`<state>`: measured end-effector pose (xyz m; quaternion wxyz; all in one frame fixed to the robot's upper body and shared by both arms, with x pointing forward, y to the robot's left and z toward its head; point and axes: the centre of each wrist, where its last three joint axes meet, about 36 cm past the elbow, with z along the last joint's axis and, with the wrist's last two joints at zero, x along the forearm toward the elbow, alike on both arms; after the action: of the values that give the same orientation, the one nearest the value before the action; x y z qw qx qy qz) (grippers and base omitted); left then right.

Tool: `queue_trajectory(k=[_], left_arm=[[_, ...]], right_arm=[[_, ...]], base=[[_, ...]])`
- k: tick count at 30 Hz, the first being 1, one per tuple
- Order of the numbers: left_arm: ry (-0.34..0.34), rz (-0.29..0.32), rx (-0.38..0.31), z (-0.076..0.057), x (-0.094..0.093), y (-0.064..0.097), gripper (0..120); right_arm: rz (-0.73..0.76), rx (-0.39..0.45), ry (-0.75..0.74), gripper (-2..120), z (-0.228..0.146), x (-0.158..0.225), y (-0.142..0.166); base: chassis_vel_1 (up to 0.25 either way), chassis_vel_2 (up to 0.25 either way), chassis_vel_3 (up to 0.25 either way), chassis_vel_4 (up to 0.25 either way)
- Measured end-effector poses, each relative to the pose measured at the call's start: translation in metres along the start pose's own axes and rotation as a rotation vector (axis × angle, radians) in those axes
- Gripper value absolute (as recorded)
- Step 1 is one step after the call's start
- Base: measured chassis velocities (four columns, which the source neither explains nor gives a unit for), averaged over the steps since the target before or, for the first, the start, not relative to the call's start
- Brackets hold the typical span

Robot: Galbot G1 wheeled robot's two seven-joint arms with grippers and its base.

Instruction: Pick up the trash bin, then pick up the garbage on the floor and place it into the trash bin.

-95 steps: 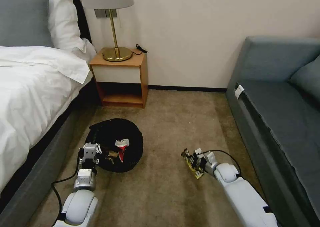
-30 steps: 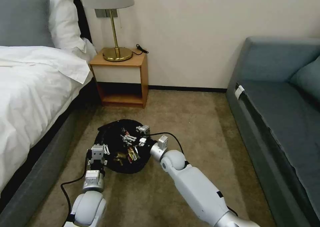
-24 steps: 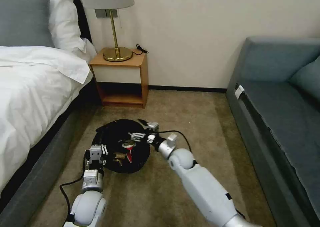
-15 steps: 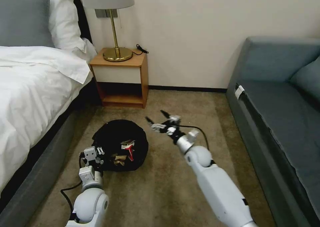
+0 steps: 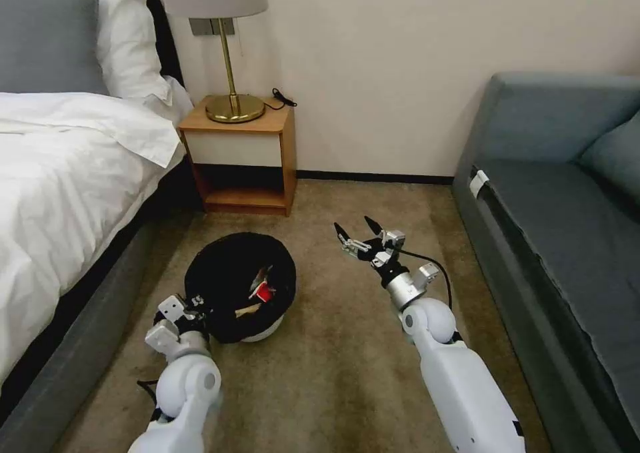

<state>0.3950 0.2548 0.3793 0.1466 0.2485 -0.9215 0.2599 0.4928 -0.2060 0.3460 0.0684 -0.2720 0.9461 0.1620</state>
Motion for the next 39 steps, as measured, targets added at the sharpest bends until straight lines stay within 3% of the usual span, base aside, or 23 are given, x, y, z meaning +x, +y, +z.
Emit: queue_trajectory(k=[5, 10, 12, 14, 17, 18, 19, 21, 22, 23, 24, 26, 27, 29, 32, 39], left_arm=[[0.016, -0.005, -0.004, -0.003, -0.009, -0.002, 8], [0.009, 0.027, -0.011, -0.008, -0.012, -0.004, 28], [-0.038, 0.073, -0.062, -0.013, -0.013, -0.004, 38], [-0.045, 0.077, -0.071, -0.013, -0.014, -0.003, 38], [-0.165, 0.127, -0.222, -0.017, -0.015, 0.002, 56], [-0.165, 0.127, -0.222, -0.017, -0.015, 0.002, 56], [-0.197, 0.138, -0.266, -0.017, -0.015, 0.004, 58], [-0.331, 0.178, -0.420, -0.017, -0.014, 0.012, 70], [-0.331, 0.178, -0.420, -0.017, -0.014, 0.012, 70], [-0.397, 0.192, -0.484, -0.017, -0.013, 0.016, 73], [-0.517, 0.231, -0.602, -0.019, -0.007, 0.021, 80], [-0.618, 0.293, -0.697, -0.020, 0.009, 0.024, 88], [-0.618, 0.293, -0.697, -0.020, 0.009, 0.024, 88], [-0.664, 0.349, -0.735, -0.018, 0.022, 0.025, 95], [-0.713, 0.414, -0.787, -0.007, 0.037, 0.030, 100], [-0.705, 0.452, -0.832, 0.014, 0.061, 0.038, 100]], right_arm=[[-0.007, -0.002, -0.007, 100, -0.001, 0.007, 0.001], [0.004, 0.005, -0.009, 100, -0.006, 0.014, 0.000], [0.021, 0.009, -0.008, 100, -0.010, 0.019, -0.001], [0.024, 0.009, -0.009, 100, -0.011, 0.019, -0.001], [0.053, 0.017, -0.012, 100, -0.013, 0.024, -0.002], [0.053, 0.017, -0.012, 100, -0.013, 0.024, -0.002], [0.064, 0.021, -0.012, 100, -0.013, 0.026, -0.003], [0.115, 0.036, -0.016, 100, -0.012, 0.030, -0.004], [0.115, 0.036, -0.016, 100, -0.012, 0.030, -0.004], [0.140, 0.041, -0.015, 100, -0.011, 0.033, -0.004], [0.175, 0.052, -0.014, 100, -0.010, 0.038, -0.005], [0.221, 0.076, -0.008, 100, -0.011, 0.048, -0.005], [0.221, 0.076, -0.008, 100, -0.011, 0.048, -0.005], [0.263, 0.087, 0.010, 100, -0.010, 0.059, -0.004], [0.312, 0.091, 0.048, 100, -0.002, 0.088, 0.004], [0.336, 0.108, 0.064, 100, 0.004, 0.122, 0.025]], base=[[0.000, 0.000, 0.000, 0.000], [0.000, 0.000, 0.000, 0.000], [0.000, 0.000, 0.000, 0.000], [0.000, 0.000, 0.000, 0.000], [0.000, 0.000, 0.000, 0.000], [0.000, 0.000, 0.000, 0.000], [0.000, 0.000, 0.000, 0.000], [0.000, 0.000, 0.000, 0.000], [0.000, 0.000, 0.000, 0.000], [0.000, 0.000, 0.000, 0.000], [0.000, 0.000, 0.000, 0.000], [0.000, 0.000, 0.000, 0.000], [0.000, 0.000, 0.000, 0.000], [0.000, 0.000, 0.000, 0.000], [0.000, 0.000, 0.000, 0.000], [0.000, 0.000, 0.000, 0.000]])
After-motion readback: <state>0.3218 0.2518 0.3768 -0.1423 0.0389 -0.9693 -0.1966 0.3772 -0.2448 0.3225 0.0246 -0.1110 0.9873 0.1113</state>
